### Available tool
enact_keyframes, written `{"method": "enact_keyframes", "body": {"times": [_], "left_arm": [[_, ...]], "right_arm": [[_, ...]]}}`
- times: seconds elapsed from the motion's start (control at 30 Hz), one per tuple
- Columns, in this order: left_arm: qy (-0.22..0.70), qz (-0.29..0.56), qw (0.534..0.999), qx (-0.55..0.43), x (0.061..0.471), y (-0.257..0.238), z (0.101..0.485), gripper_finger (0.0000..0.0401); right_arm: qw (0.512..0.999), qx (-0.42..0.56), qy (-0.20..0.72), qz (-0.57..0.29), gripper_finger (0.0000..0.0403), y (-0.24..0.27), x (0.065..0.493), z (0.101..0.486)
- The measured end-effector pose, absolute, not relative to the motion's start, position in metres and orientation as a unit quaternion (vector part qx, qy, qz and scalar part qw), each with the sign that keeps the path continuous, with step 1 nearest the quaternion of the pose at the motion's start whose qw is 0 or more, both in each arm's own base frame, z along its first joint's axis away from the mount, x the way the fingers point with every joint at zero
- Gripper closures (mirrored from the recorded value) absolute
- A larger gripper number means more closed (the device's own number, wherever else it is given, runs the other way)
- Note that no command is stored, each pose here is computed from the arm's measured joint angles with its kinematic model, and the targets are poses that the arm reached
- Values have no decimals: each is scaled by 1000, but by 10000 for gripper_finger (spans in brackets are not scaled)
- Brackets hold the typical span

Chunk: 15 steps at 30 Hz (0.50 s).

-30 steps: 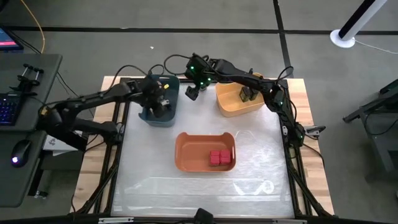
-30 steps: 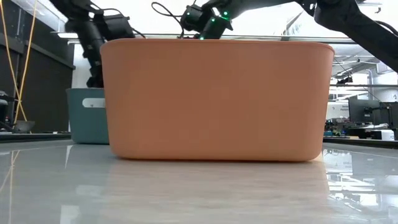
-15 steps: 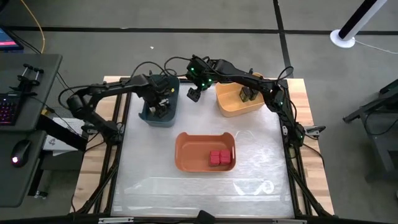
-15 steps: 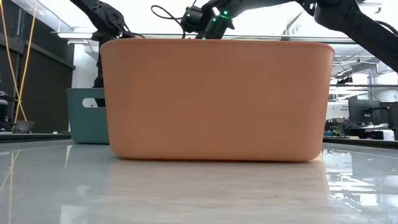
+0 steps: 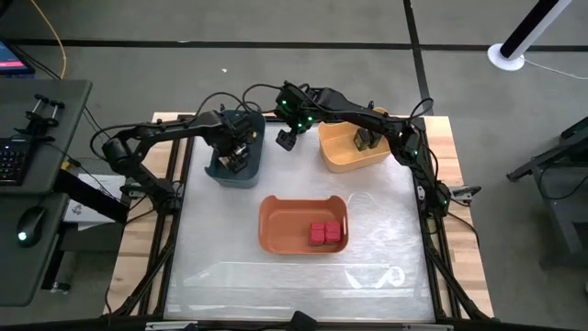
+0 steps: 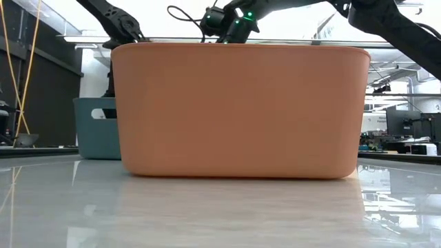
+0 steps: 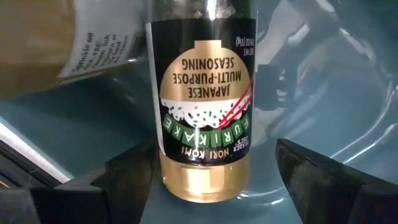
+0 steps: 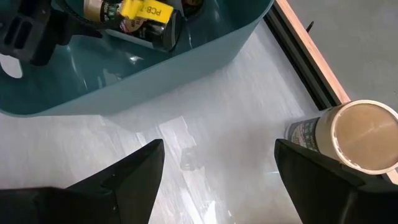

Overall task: Sort spices by type
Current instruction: Put the bottom gold seasoning bottle into the green bin

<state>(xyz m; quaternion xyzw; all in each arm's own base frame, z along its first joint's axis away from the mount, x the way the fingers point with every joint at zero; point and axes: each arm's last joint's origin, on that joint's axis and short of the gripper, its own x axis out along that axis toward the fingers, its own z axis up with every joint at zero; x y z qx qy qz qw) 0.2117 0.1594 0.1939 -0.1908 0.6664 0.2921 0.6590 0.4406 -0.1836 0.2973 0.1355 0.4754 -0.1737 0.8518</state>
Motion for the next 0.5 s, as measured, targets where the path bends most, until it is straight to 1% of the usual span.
{"method": "enact_keyframes", "body": {"times": [0.37, 0.43, 0.5], "left_arm": [[708, 284, 613, -206, 220, 163, 163, 86], [714, 277, 611, -200, 221, 162, 161, 89], [715, 273, 615, -188, 221, 161, 163, 101]], "right_arm": [[852, 139, 474, -176, 101, -184, 441, 297], [852, 139, 474, -176, 101, -184, 441, 297], [852, 139, 474, -175, 101, -184, 441, 297]]}}
